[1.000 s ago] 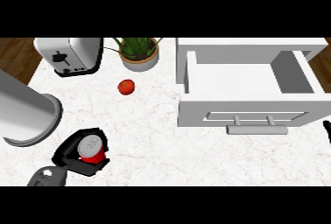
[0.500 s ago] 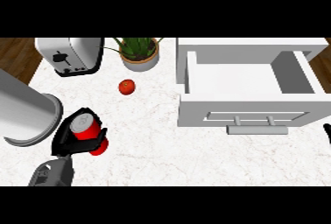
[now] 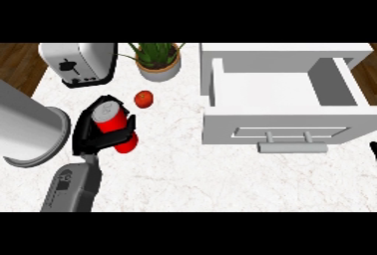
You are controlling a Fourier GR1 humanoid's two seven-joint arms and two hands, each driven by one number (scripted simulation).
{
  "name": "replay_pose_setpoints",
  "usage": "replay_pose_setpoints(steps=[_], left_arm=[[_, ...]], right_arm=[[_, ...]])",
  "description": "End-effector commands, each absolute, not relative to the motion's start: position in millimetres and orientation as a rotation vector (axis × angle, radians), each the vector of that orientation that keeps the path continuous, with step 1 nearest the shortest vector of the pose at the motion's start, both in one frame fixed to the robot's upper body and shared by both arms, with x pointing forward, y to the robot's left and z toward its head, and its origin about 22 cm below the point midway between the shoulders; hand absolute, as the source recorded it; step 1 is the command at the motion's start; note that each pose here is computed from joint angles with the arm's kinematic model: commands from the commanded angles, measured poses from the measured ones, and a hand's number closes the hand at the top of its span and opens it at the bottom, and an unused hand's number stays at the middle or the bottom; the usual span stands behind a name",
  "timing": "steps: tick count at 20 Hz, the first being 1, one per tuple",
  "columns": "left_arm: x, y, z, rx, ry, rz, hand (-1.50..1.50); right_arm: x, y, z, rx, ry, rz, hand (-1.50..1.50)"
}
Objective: Pick up the can, place it into the drawer and close the drawer
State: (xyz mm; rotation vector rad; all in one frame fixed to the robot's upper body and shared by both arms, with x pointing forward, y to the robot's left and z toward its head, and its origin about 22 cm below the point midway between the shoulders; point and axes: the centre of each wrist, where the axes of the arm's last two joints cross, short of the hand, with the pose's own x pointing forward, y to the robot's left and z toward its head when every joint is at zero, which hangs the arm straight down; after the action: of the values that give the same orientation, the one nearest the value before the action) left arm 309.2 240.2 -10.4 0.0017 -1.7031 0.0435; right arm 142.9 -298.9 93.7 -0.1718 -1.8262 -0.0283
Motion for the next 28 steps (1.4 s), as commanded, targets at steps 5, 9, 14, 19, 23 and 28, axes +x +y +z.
replay_pose_setpoints(steps=[5, 9, 14, 19, 23, 28], left_arm=[[329, 185, 66, -0.005, -1.777, -0.03, 1.5], [335, 147, 78, -0.038, -1.755, -0.07, 1.5], [357, 113, 137, -0.035, -1.794, -0.119, 1.5], [353, 78, 153, -0.038, -1.815, -0.146, 1.5], [376, 60, 183, -0.049, -1.835, -0.151, 1.5], [385, 25, 227, -0.029, -1.818, -0.161, 1.5]], right_arm=[[133, -305, 100, -0.186, -1.833, -0.021, -1.5], [124, -294, 105, -0.154, -1.84, -0.042, -1.5], [134, -300, 101, -0.186, -1.823, -0.039, -1.5], [140, -307, 98, -0.19, -1.861, -0.056, -1.5], [141, -308, 99, -0.169, -1.837, -0.04, -1.5], [144, -297, 96, -0.194, -1.824, -0.051, -1.5]])
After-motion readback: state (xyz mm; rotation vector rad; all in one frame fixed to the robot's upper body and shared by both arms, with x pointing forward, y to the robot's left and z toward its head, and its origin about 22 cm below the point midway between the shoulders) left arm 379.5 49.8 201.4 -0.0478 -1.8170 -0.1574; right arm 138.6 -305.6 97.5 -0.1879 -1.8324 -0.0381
